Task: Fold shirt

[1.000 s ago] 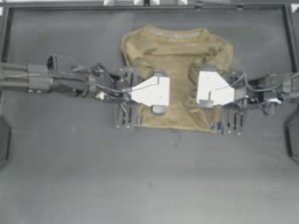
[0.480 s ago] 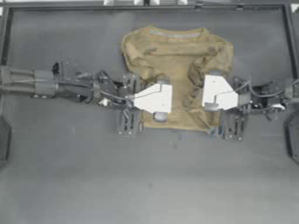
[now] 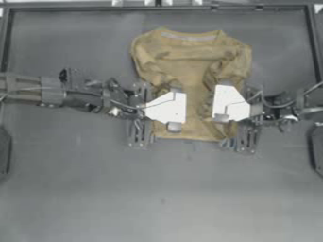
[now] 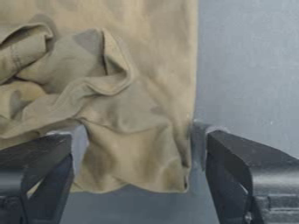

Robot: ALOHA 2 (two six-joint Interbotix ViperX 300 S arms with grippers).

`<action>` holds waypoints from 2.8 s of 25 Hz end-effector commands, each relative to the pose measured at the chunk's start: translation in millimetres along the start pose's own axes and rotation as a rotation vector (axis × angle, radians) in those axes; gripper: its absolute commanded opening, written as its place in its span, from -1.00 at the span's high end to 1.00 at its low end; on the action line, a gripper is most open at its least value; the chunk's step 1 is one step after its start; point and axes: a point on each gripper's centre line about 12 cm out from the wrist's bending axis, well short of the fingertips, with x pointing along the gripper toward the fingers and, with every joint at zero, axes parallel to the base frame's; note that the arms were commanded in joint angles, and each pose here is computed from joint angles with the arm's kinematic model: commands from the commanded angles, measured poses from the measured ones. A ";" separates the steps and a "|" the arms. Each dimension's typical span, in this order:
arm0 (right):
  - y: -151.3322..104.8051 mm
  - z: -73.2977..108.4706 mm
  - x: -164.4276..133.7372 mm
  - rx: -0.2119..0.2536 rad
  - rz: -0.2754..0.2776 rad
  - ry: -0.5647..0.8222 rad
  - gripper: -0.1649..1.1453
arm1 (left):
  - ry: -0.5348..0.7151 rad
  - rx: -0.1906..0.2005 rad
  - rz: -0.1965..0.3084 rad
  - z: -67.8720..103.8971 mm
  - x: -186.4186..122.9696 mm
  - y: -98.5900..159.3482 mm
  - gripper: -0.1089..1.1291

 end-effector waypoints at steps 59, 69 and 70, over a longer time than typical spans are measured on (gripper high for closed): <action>70.4 31.5 -56.0 0.051 0.024 -0.073 0.66 | -0.022 -0.096 0.105 -15.0 -112.2 -101.8 0.74; 111.4 30.1 -72.1 0.068 -0.015 -0.106 0.66 | 0.036 -0.167 0.149 -24.9 -134.6 -154.7 0.74; 114.9 28.8 -73.2 0.080 -0.009 -0.109 0.66 | 0.041 -0.177 0.159 -26.0 -137.5 -159.4 0.74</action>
